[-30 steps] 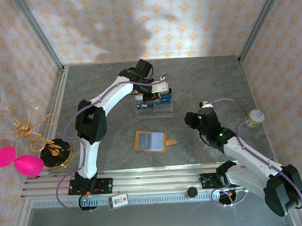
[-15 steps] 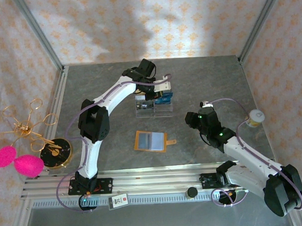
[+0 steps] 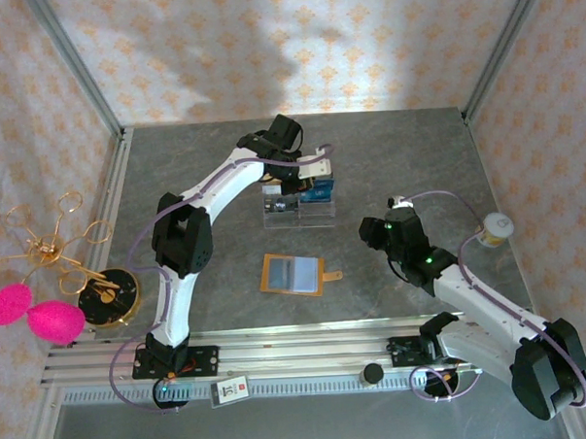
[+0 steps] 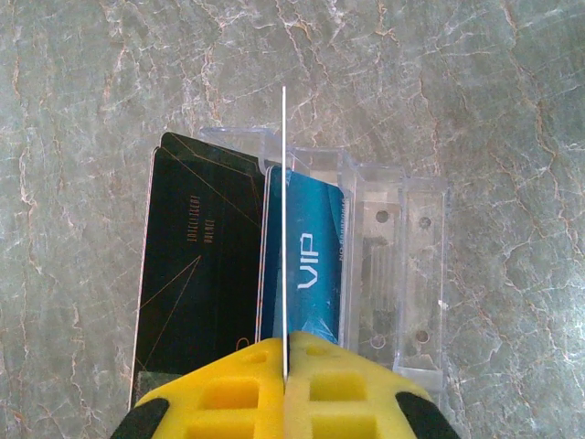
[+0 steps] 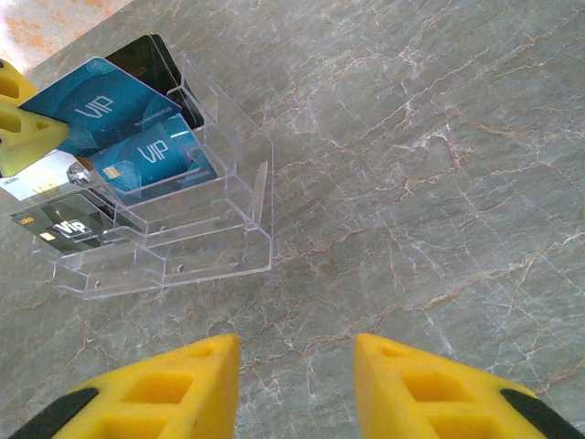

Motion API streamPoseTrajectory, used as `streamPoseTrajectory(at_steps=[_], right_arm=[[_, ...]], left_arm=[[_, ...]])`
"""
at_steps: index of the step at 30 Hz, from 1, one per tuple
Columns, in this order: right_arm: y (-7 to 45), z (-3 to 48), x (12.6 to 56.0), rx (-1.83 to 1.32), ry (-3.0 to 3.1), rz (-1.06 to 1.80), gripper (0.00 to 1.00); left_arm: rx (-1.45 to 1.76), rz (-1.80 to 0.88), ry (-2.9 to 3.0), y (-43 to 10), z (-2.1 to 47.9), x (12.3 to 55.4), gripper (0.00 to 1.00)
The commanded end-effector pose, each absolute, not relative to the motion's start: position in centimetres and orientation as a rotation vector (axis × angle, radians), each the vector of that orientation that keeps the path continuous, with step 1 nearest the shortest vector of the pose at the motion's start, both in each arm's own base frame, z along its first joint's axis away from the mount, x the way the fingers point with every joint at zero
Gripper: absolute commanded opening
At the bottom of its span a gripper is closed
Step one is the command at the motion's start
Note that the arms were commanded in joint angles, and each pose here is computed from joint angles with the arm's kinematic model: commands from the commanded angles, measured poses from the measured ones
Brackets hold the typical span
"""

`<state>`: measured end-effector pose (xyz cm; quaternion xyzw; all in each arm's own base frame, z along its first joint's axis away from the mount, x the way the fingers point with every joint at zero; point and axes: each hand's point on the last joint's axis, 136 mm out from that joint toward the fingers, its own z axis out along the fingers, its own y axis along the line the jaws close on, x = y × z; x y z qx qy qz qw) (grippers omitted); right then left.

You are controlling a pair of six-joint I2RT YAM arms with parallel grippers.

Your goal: Take the credit cards out of the card holder

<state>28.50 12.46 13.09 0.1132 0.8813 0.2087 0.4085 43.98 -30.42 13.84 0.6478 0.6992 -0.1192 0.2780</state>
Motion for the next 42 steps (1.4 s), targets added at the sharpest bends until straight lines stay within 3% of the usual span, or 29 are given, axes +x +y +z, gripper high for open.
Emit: streamPoseTrajectory(at_steps=[1,19,22,26,31,37,39,42], right_arm=[[12.6,14.8,29.4,0.280,2.174,0.539,0.37],[12.8,14.9,29.6,0.278,2.170,0.555,0.37],[12.8,14.9,29.6,0.278,2.170,0.556,0.37],[13.0,14.9,29.5,0.272,2.173,0.567,0.37],[13.5,14.6,29.3,0.239,2.186,0.591,0.43],[17.0,14.8,28.5,0.036,2.214,0.698,0.50],[19.1,15.5,28.1,-0.056,2.206,0.679,0.51],[22.3,14.6,26.8,-0.164,2.237,0.666,0.51]], left_arm=[[1.798,-0.320,1.922,-29.9,11.5,43.3,0.00],[1.764,-0.284,1.980,-29.5,10.5,43.6,0.00],[1.741,-0.306,1.973,-29.9,11.2,43.7,0.19],[1.681,-0.282,1.975,-30.1,12.4,44.5,0.24],[1.466,-0.302,1.938,-31.1,17.3,46.5,0.23],[1.135,-0.486,1.741,-31.9,28.7,45.8,0.24],[0.942,-0.542,1.646,-30.8,33.4,44.7,0.27],[0.659,-0.597,1.589,-27.8,36.1,43.0,0.37]])
